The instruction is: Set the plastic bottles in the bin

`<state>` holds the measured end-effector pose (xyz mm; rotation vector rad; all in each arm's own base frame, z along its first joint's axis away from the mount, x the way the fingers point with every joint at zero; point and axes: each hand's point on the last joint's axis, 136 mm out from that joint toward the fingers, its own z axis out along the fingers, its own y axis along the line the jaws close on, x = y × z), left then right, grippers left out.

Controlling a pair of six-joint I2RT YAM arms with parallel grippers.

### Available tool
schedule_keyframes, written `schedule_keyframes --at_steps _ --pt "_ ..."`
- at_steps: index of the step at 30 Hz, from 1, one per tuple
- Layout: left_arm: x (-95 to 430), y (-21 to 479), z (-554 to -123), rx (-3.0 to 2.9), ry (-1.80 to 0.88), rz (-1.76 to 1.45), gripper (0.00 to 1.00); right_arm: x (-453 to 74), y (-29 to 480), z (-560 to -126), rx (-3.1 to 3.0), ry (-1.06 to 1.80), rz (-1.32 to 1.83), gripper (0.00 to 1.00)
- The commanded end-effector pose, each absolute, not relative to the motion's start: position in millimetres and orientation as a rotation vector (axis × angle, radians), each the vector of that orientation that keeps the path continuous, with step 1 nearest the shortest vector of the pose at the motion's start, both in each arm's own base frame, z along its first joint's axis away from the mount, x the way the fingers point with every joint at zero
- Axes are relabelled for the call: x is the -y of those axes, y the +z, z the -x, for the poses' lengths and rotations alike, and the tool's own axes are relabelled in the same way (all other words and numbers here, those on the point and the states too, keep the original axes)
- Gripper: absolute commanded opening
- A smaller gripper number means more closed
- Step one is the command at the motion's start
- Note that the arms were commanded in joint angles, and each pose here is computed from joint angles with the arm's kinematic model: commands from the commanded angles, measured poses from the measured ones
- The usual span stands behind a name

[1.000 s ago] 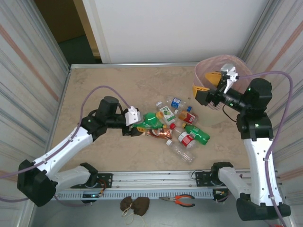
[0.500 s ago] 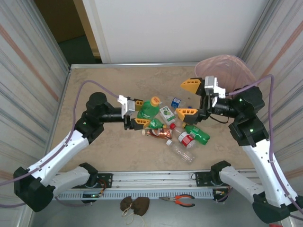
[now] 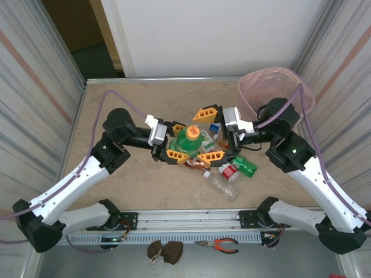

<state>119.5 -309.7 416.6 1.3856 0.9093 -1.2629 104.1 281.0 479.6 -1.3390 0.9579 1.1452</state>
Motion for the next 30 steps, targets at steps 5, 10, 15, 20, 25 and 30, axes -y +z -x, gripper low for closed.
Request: schedule_keyframes --at_steps 5,10,15,20,25,30 --pt "312 434 -116 -0.866 -1.283 -1.376 0.54 -290 479 -91 -0.894 1.179 1.417 0.84" --pt "313 437 -115 -0.854 -1.289 -1.376 0.54 -294 473 -94 -0.910 1.185 1.431 0.78" --pt "314 437 -116 -0.858 -1.287 -1.373 0.54 -296 470 -95 -0.919 1.188 1.438 0.71" --pt "314 437 -117 -0.858 -1.281 -1.364 0.54 -295 471 -93 -0.909 1.195 1.443 0.61" --pt "314 437 -120 -0.869 -1.263 -1.347 0.54 -295 474 -93 -0.906 1.201 1.440 0.57" --pt "313 437 -123 -0.879 -1.242 -1.328 0.59 -294 478 -91 -0.906 1.207 1.429 0.55"
